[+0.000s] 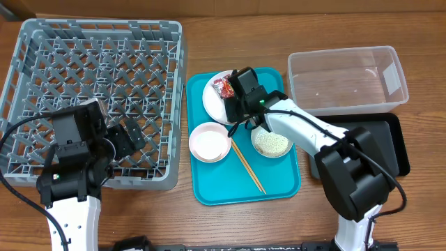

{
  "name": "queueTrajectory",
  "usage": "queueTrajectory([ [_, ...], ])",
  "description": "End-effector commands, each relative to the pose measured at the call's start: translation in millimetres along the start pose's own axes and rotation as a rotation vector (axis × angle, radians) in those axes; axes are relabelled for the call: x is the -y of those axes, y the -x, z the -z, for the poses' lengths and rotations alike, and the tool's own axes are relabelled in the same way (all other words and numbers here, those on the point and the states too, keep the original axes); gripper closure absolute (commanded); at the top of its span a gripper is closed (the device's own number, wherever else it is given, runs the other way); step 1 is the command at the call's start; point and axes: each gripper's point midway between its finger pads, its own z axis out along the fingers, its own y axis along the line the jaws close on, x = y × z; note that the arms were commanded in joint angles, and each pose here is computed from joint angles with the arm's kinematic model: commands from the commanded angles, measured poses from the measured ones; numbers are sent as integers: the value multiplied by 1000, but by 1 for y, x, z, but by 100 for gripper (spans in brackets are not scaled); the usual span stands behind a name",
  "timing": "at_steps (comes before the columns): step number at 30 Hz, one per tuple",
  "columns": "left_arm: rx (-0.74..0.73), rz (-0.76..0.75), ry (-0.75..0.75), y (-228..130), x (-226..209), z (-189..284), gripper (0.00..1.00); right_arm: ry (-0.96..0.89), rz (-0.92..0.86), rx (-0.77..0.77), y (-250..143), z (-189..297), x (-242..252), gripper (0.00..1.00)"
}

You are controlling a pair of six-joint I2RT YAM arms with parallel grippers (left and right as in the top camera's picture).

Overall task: Sort waste into correct bins and load items into the dishwasher
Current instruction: 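Grasp the red wrapper and drop it into the clear bin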

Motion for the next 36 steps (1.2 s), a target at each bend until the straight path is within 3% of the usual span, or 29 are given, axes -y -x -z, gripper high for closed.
queueTrajectory([
  [1,19,13,5,10,0,3,0,-5,-4,-1,2,-8,-2,65],
  [7,15,13,6,9,0,3,0,14,-4,49,26,8,-11,96],
  [14,15,13,7,9,0,3,0,30,-26,169,84,85,-12,96],
  [18,18,13,6,10,0,3,0,-76,-118,261,111,149,45,96],
  [26,37,11,1,15,1,3,0,-276,-354,89,67,155,166,96],
  [31,40,11,0,15,2,3,0,-277,-426,13,45,143,194,96],
  [35,39,11,0,15,1,3,0,-266,-426,36,51,145,193,71],
  [36,39,11,0,15,1,3,0,-252,-426,39,53,146,191,56],
])
